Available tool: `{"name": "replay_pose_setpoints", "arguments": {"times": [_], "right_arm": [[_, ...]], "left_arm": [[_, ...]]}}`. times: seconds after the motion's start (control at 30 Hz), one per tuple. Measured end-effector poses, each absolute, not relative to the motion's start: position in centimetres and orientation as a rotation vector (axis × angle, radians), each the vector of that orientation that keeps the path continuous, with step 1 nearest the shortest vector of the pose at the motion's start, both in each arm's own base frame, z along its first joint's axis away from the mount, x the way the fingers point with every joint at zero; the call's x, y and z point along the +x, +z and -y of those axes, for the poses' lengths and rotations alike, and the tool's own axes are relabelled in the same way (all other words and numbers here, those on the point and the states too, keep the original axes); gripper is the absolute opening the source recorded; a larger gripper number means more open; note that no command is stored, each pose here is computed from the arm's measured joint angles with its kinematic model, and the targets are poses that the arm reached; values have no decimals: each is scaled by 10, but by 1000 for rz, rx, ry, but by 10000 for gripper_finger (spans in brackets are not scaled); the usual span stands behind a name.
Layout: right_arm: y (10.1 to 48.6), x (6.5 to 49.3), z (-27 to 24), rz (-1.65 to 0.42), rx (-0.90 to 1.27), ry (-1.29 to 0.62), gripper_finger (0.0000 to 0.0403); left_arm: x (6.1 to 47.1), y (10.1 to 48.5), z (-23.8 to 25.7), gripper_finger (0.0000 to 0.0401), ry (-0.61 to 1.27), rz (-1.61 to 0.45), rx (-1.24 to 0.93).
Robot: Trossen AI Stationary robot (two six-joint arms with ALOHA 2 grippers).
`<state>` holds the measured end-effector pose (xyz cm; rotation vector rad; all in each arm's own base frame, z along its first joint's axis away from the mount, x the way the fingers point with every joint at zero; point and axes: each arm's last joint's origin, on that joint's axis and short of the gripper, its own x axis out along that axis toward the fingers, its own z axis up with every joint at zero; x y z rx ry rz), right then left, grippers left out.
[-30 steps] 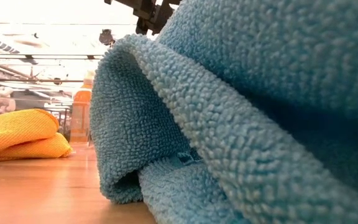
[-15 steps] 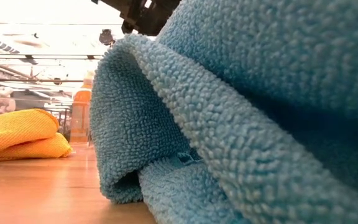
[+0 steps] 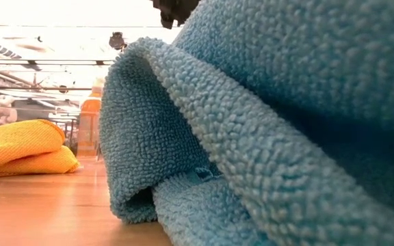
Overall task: Sort microfiber towel by color & place in baskets
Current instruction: Put the top green microfiber towel into the bottom transparent bin
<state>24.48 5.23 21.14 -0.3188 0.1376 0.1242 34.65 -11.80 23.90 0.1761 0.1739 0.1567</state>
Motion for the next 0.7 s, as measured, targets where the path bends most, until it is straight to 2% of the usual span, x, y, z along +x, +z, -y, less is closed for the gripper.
{"name": "replay_pose_setpoints", "arguments": {"times": [0.2,0.43,0.7], "right_arm": [[211,245,-53,-142,-318,146,20],[211,245,-53,-142,-318,150,20],[211,245,-53,-142,-318,143,20]], "left_arm": [[358,227,106,286,194,-178,214],[371,226,103,286,47,-25,249],[380,210,95,275,24,-28,232]]}}
